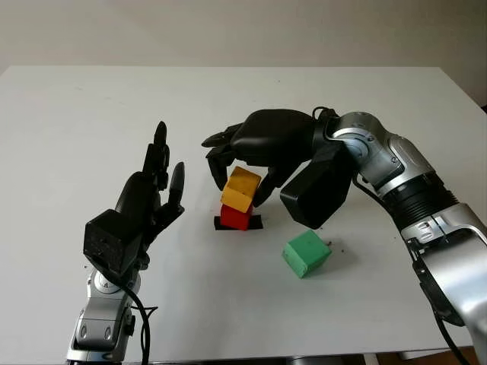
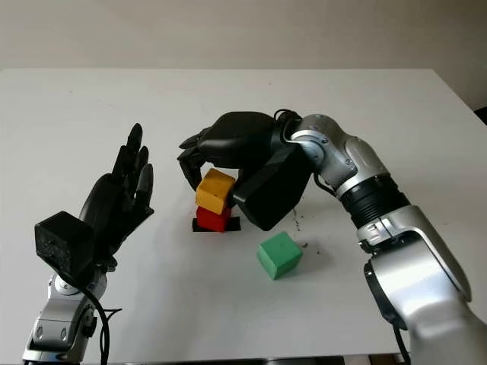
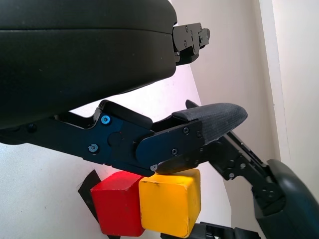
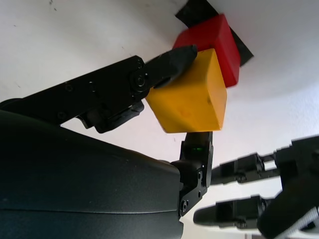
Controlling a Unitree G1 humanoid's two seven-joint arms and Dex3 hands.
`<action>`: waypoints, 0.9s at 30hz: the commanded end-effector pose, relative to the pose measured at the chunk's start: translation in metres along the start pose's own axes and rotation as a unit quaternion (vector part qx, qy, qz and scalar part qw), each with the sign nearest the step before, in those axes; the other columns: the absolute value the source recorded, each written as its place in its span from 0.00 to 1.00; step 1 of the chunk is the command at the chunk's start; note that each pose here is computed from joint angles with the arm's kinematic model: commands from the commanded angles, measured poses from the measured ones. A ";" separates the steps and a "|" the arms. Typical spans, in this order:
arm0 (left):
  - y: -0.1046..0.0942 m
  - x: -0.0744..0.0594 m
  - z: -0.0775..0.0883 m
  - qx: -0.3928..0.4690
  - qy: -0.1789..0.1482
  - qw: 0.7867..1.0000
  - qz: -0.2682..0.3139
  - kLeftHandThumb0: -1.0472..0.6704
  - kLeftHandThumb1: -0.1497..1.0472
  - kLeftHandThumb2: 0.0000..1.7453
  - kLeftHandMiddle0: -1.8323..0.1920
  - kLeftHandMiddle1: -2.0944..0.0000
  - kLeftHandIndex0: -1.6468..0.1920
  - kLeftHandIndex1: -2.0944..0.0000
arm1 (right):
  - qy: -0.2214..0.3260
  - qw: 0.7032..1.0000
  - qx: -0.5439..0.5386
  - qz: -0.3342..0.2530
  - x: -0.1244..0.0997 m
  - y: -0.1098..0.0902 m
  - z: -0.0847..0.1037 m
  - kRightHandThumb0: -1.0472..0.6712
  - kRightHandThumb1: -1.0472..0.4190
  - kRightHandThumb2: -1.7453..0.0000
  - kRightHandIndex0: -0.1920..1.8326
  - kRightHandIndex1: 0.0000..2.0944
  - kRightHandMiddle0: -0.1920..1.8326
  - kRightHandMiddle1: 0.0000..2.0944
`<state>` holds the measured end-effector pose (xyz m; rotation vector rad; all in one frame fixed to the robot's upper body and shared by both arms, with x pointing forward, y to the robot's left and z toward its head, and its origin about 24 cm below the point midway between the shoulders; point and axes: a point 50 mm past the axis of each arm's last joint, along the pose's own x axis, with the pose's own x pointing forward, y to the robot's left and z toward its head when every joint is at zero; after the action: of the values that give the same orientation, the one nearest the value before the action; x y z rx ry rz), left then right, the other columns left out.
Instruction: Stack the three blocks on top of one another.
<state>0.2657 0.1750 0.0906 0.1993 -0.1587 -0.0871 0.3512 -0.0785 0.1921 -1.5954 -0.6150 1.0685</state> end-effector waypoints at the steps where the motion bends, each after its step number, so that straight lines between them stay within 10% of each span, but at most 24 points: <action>1: -0.002 -0.002 0.003 -0.002 -0.008 1.000 -0.002 0.18 1.00 0.42 0.98 0.97 0.99 0.97 | 0.002 1.000 -0.015 0.008 -0.003 -0.003 -0.001 0.32 0.08 0.97 0.15 0.01 0.17 0.46; 10: -0.003 -0.001 0.002 -0.004 -0.007 1.000 0.004 0.18 1.00 0.42 0.97 0.97 0.98 0.97 | 0.003 1.000 -0.018 0.015 -0.004 0.000 -0.001 0.30 0.08 0.97 0.09 0.02 0.17 0.23; 27: -0.003 0.000 0.002 -0.004 -0.008 1.000 0.001 0.18 1.00 0.42 0.98 0.98 0.99 0.98 | 0.073 0.992 0.026 -0.100 -0.048 -0.032 -0.017 0.27 0.09 0.97 0.08 0.02 0.14 0.14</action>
<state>0.2658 0.1733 0.0900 0.1899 -0.1603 -0.0820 0.3501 -0.1058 0.2308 -1.5364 -0.6259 0.8600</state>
